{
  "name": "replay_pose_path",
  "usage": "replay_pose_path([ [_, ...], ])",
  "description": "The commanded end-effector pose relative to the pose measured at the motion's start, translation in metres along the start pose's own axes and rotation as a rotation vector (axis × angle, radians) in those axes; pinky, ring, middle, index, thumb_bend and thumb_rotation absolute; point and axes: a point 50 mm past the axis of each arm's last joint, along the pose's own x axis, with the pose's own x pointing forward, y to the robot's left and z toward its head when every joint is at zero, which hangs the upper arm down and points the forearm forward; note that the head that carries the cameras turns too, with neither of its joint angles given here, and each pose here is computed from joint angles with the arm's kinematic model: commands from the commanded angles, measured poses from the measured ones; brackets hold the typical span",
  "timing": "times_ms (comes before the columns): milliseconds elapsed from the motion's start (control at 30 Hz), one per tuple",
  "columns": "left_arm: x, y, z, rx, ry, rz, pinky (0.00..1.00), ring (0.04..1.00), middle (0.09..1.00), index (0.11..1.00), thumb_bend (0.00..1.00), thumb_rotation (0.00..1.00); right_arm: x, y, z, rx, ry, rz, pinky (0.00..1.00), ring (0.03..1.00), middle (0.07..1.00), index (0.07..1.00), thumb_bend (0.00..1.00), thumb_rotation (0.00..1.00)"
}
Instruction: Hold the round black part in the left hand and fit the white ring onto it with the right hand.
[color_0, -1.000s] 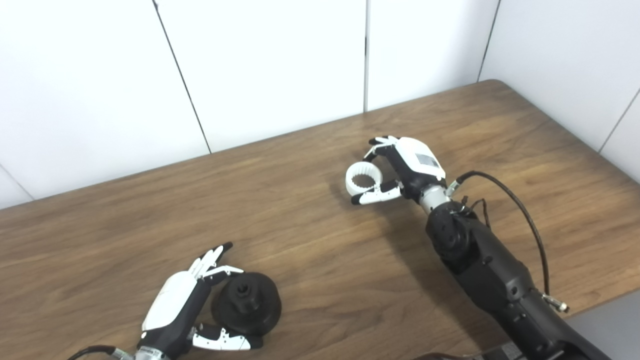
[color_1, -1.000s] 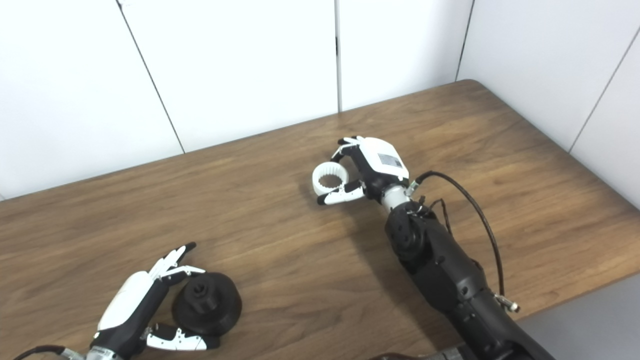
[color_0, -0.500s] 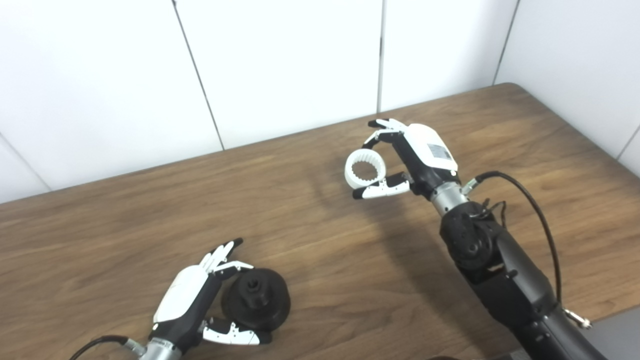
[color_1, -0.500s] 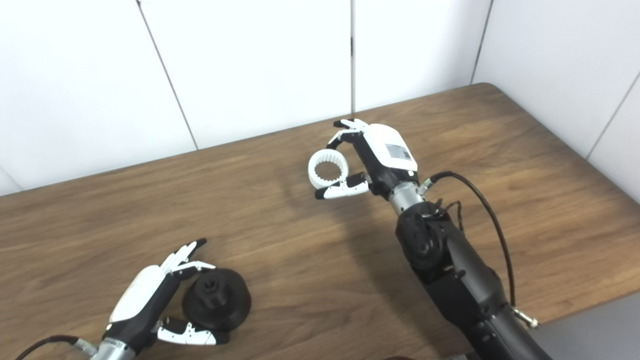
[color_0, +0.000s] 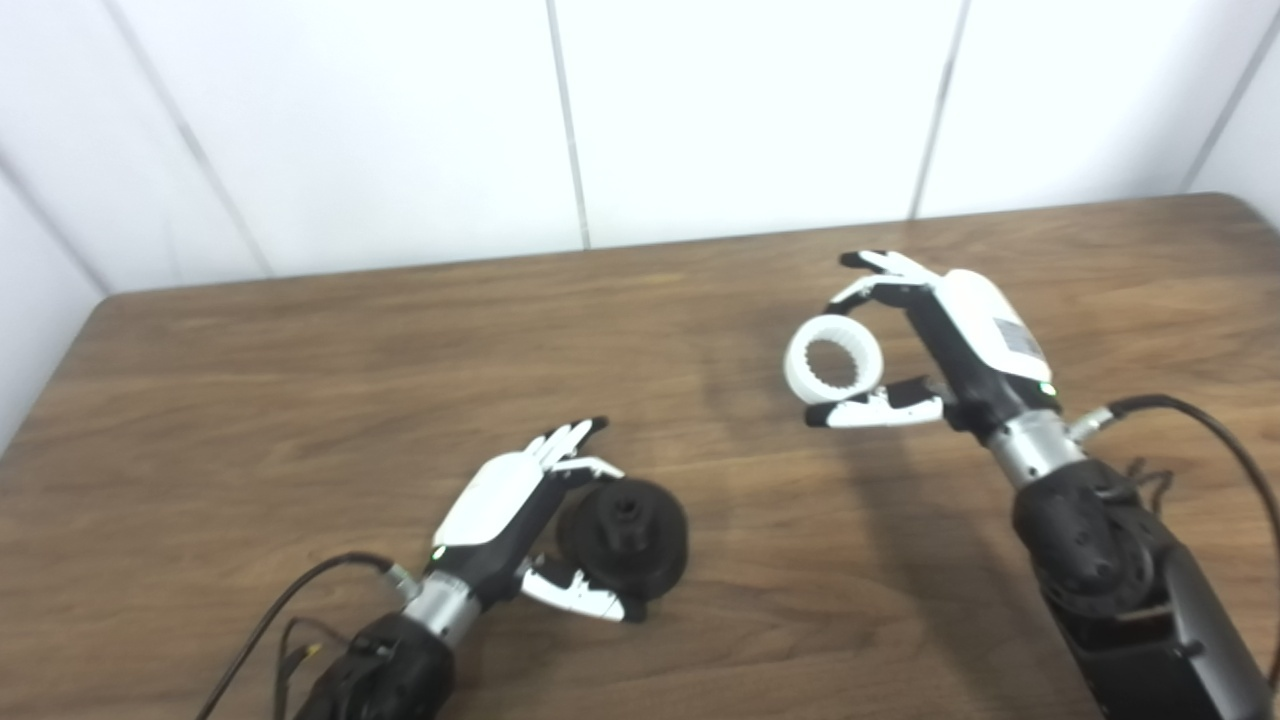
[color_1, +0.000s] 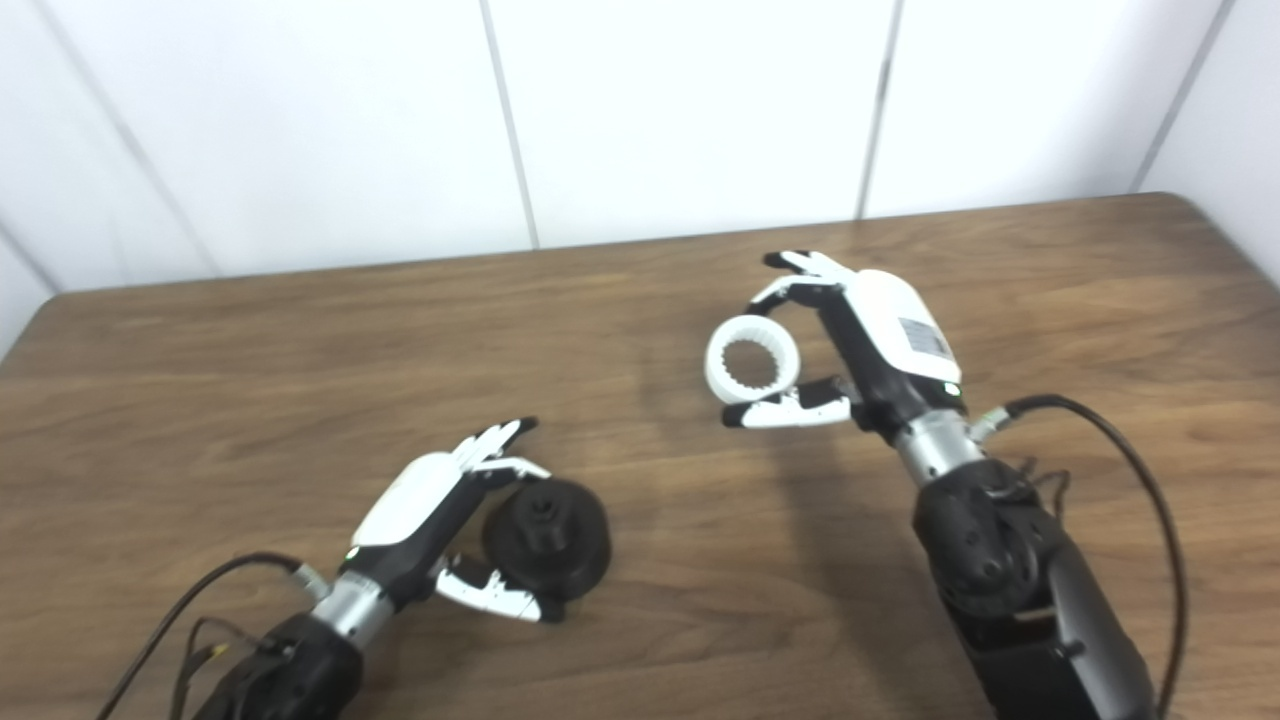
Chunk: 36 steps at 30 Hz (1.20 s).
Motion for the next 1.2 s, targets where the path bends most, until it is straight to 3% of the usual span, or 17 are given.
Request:
replay_pose_path([
  [0, 0.010, 0.007, 0.009, 0.036, -0.031, 0.025, 1.00, 1.000, 1.000, 0.611, 1.00, 0.33, 0.003, -0.006, 0.019, 0.015, -0.096, -0.028, 0.92, 0.913, 0.865, 0.555, 0.79, 0.29],
  [300, 0.013, 0.007, 0.009, 0.044, -0.025, 0.027, 1.00, 1.000, 1.000, 0.615, 1.00, 0.35, -0.010, 0.021, 0.031, 0.084, -0.122, 0.087, 0.94, 0.923, 0.872, 0.558, 0.78, 0.28],
  [500, 0.014, 0.007, 0.008, 0.048, -0.025, 0.027, 1.00, 1.000, 1.000, 0.615, 1.00, 0.36, -0.019, 0.043, 0.041, 0.114, -0.150, 0.142, 0.90, 0.917, 0.869, 0.557, 0.79, 0.29],
  [867, 0.017, 0.003, 0.010, 0.051, -0.041, 0.026, 1.00, 1.000, 1.000, 0.615, 1.00, 0.36, -0.020, 0.069, 0.067, 0.171, -0.201, 0.192, 0.96, 0.933, 0.884, 0.562, 0.78, 0.34],
  [1167, 0.016, 0.002, 0.011, 0.040, -0.038, 0.028, 1.00, 1.000, 1.000, 0.606, 1.00, 0.34, -0.009, 0.077, 0.080, 0.179, -0.233, 0.207, 0.98, 0.939, 0.891, 0.563, 0.77, 0.35],
])
